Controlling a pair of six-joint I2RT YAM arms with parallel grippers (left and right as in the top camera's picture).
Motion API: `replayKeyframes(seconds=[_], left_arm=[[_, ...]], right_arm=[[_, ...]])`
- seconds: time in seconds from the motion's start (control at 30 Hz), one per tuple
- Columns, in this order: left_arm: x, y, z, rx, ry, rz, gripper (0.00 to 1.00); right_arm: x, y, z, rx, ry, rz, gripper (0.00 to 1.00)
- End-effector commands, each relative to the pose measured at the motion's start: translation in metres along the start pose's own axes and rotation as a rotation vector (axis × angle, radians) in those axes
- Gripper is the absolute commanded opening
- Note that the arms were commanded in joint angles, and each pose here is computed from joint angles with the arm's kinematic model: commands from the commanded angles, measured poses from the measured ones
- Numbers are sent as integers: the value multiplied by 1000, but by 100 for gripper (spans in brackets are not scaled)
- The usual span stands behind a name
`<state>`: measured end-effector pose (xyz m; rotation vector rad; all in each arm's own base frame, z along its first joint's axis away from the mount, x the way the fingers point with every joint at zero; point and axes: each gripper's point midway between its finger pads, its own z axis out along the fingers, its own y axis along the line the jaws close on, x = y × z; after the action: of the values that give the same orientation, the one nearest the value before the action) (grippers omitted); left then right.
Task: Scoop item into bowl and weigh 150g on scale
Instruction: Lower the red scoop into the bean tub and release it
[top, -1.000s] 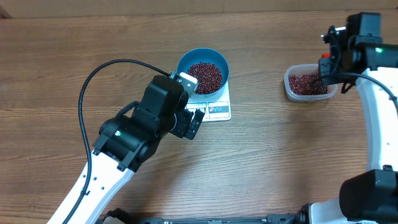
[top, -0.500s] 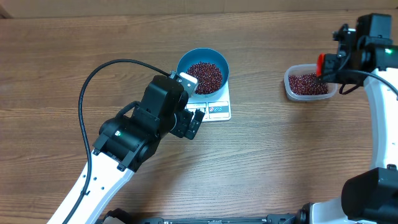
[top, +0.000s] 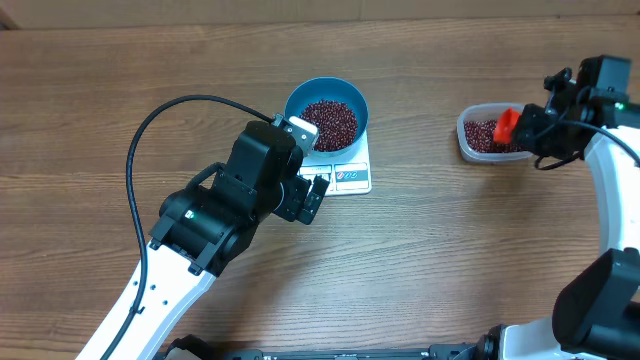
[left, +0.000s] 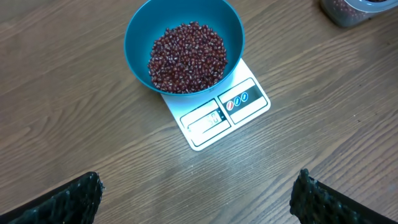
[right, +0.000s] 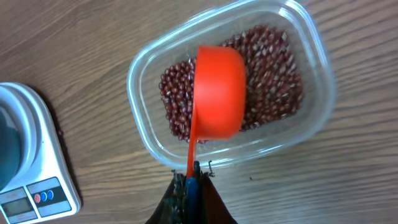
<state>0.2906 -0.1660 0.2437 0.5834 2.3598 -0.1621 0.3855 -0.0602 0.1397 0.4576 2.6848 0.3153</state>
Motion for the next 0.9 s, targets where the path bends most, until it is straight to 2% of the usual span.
replayKeyframes(seconds=[0.0, 0.13, 0.2, 0.5, 0.87], left_arm=[[-5, 0, -2, 9, -13, 13, 100], [-5, 0, -2, 9, -13, 13, 100], [-5, 0, -2, 9, -13, 13, 100], [-5, 0, -2, 9, -13, 13, 99], [-5, 0, -2, 9, -13, 13, 100]], right_arm=[[7, 1, 6, -27, -3, 53, 4], [16, -2, 14, -24, 16, 61, 6], [19, -4, 17, -19, 24, 63, 15], [20, -4, 18, -18, 24, 63, 40], [22, -20, 17, 73, 26, 61, 74]])
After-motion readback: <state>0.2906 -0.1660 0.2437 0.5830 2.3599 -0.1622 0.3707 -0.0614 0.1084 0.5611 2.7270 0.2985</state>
